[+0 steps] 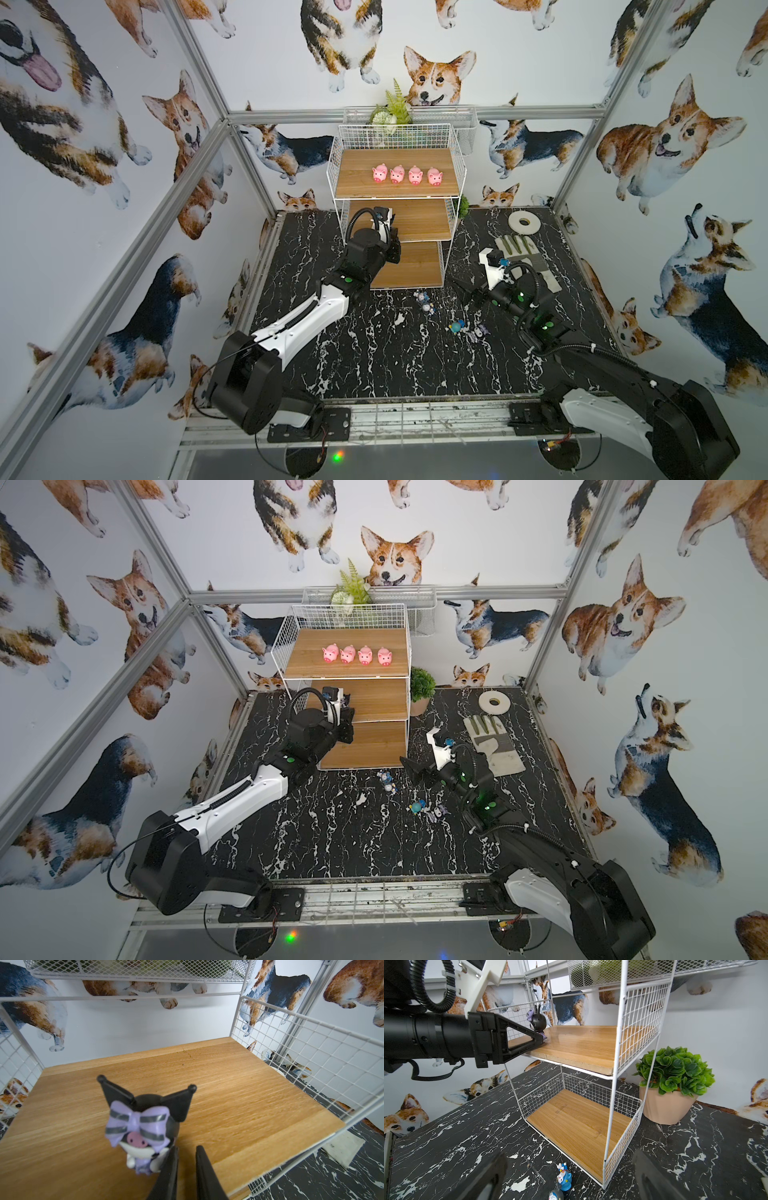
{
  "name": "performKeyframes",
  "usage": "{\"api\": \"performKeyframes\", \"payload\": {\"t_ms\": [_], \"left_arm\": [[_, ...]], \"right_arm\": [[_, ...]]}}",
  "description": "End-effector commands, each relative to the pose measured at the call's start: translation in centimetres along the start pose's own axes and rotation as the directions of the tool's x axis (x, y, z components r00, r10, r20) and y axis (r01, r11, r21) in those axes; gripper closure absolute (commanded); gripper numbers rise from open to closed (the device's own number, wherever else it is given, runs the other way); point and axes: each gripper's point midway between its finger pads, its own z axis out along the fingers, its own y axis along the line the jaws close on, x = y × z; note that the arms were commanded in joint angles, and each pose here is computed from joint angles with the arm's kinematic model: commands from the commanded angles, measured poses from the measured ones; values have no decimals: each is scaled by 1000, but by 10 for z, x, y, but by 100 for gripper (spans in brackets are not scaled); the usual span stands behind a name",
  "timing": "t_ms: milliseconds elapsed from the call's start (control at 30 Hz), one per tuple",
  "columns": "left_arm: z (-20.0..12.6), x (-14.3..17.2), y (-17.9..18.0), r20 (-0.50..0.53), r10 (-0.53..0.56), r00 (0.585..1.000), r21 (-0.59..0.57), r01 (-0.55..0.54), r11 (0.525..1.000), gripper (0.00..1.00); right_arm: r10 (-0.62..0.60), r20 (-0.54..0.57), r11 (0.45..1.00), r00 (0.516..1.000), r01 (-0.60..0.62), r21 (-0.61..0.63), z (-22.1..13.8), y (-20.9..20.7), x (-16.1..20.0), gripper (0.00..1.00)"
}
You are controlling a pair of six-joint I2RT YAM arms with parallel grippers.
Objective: Organize plastic toys on shelves
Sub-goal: Place the plastic toy on the shelf.
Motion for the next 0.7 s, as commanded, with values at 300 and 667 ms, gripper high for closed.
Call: {"api": "performKeyframes", "payload": {"t_ms": [300,667], "left_arm": [[-48,-15,-35,39,29,999,167,-35,985,55],[-99,72,-75,-174,-68,982,394,133,909,18]], "right_arm": [[42,-66,998,997,-39,48,2,-7,-4,2],[411,-480,910,775,-311,275,-28,-9,64,9]]}}
